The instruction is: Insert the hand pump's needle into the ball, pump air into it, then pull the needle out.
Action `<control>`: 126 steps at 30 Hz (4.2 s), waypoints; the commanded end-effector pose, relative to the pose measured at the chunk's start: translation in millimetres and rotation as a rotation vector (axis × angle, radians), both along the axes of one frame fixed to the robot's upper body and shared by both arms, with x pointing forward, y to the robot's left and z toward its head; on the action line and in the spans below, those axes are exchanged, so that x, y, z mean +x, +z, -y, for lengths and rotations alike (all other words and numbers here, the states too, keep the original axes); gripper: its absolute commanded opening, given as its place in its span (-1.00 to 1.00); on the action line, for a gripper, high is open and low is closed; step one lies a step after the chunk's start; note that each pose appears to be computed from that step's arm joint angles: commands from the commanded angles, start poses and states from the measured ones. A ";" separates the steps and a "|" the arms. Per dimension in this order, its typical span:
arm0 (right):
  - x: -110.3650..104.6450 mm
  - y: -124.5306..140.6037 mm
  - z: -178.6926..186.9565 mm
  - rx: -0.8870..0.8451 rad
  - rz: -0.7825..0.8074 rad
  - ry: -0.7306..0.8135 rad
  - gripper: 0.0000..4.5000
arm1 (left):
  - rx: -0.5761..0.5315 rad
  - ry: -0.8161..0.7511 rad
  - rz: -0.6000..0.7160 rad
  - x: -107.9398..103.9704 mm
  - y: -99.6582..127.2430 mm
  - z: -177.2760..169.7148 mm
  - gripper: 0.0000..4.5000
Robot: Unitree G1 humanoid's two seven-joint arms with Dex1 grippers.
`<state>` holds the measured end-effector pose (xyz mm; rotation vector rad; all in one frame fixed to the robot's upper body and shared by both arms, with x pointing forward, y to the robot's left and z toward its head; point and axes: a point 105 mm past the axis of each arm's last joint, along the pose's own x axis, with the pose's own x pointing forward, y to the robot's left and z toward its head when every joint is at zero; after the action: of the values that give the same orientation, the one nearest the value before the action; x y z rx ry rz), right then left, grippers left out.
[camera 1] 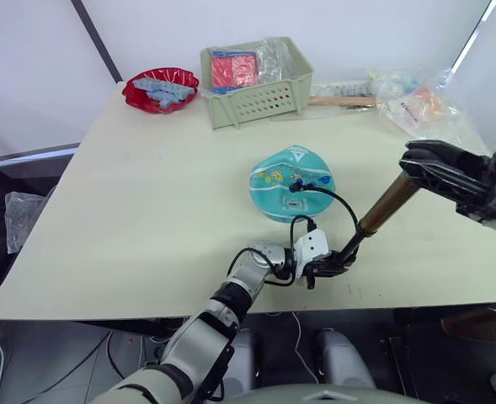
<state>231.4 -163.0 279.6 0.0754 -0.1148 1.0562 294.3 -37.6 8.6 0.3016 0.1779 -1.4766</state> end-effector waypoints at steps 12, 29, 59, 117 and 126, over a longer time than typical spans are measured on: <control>9.6 -41.2 -3.1 -0.021 -0.084 -0.048 -0.27 | 0.076 -0.027 -0.054 -15.4 -27.5 -8.3 -0.54; 10.6 -163.4 -11.1 -0.157 -0.234 -0.129 -0.27 | 0.051 0.006 -0.008 -9.0 -25.8 1.4 -0.54; -2.1 23.6 28.5 -0.041 0.122 -0.033 -0.27 | 0.102 0.024 0.011 -5.8 -34.5 0.3 -0.54; 14.9 -138.6 -0.9 -0.126 -0.193 -0.082 -0.27 | 0.025 -0.010 -0.045 -14.1 -30.1 2.4 -0.54; 15.9 -50.6 19.0 -0.047 -0.017 -0.062 -0.27 | 0.034 -0.020 -0.056 -17.0 -33.1 0.7 -0.54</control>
<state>249.2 -170.0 185.6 0.0906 0.0725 1.0190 289.0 -48.8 -1.8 0.3003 0.1424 -1.4896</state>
